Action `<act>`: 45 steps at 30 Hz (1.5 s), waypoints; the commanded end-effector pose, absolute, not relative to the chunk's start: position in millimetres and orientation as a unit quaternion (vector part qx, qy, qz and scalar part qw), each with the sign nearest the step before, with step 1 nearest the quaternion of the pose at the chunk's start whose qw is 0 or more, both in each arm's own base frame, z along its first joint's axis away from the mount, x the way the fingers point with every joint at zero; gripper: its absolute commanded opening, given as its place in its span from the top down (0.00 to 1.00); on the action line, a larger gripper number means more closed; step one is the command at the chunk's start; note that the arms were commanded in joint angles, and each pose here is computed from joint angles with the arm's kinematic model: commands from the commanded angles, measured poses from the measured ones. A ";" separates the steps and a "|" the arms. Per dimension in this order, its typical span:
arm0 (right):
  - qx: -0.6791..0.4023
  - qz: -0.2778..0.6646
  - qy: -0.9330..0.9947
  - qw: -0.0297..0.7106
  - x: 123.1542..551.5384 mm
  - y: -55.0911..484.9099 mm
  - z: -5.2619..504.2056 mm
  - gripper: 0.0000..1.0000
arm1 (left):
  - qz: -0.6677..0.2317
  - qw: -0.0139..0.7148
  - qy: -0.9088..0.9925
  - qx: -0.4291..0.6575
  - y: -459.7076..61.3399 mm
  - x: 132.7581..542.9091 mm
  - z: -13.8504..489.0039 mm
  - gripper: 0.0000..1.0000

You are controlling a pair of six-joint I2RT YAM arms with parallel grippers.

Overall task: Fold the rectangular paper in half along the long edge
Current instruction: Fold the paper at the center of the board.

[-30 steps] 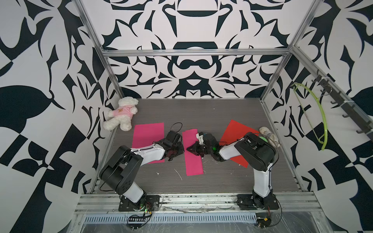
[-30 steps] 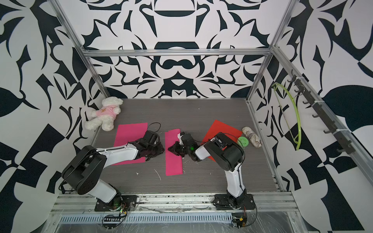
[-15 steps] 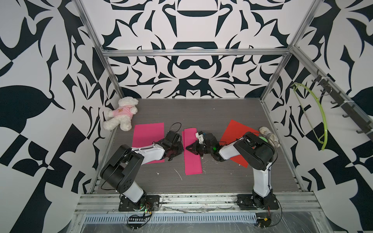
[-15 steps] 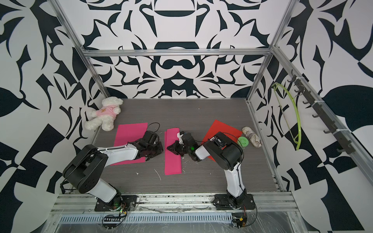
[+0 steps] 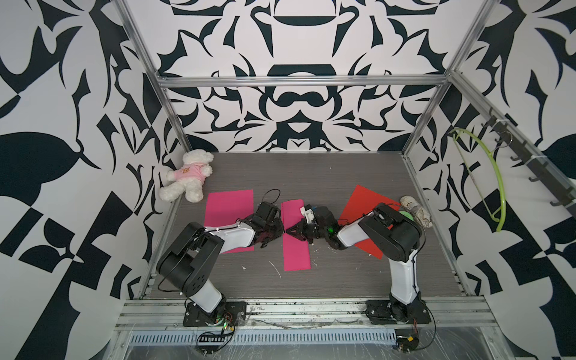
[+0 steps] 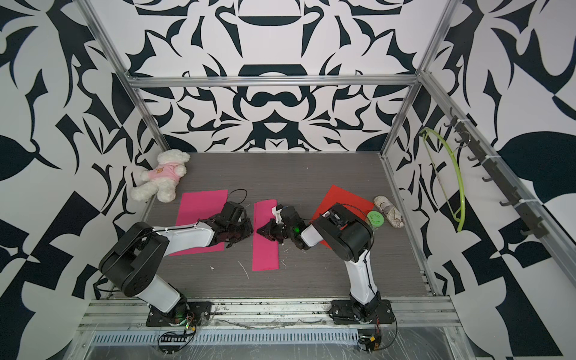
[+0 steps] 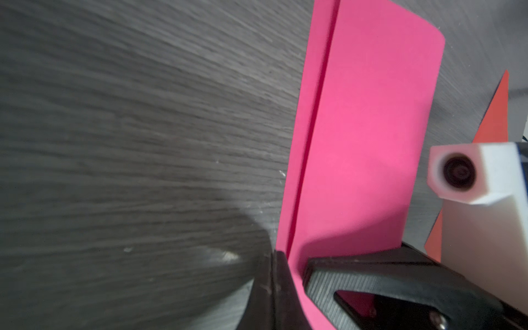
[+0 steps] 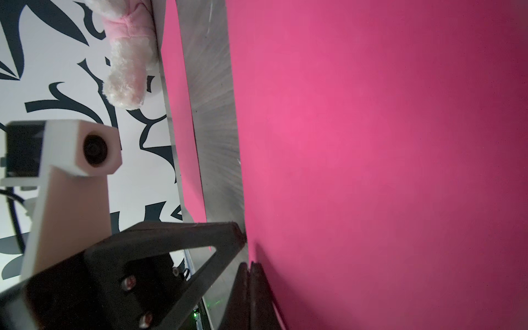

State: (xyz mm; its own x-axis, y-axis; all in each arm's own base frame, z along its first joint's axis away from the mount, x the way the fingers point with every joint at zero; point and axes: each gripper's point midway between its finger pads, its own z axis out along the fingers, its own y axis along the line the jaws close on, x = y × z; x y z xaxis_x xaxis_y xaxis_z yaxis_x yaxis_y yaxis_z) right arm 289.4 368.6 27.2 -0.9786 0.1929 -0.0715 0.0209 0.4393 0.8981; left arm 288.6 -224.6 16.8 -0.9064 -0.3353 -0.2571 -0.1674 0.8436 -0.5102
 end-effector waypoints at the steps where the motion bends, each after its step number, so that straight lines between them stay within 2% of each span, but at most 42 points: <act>1: 0.048 0.544 0.833 0.086 294.0 377.0 40.3 1.00 | -0.118 0.061 0.979 -0.153 -172.9 226.6 -46.8 1.00; 16: 0.040 0.545 0.835 0.066 289.6 383.3 36.0 1.00 | -0.117 0.062 0.979 -0.154 -170.7 224.3 -47.6 1.00; 28: 0.025 0.495 0.867 0.052 281.3 375.1 18.3 1.00 | -0.096 0.088 0.979 -0.154 -159.2 228.4 -33.9 1.00; 34: 0.015 0.500 0.864 0.044 278.7 378.0 21.1 1.00 | -0.097 0.090 0.979 -0.157 -158.0 230.1 -34.5 0.89; 40: 0.001 0.505 0.862 0.037 275.4 380.3 24.1 1.00 | -0.104 0.086 0.978 -0.158 -160.6 230.9 -37.8 1.00; 45: -0.009 0.506 0.862 0.034 273.0 380.9 26.0 1.00 | -0.111 0.079 0.977 -0.161 -161.9 231.3 -43.6 1.00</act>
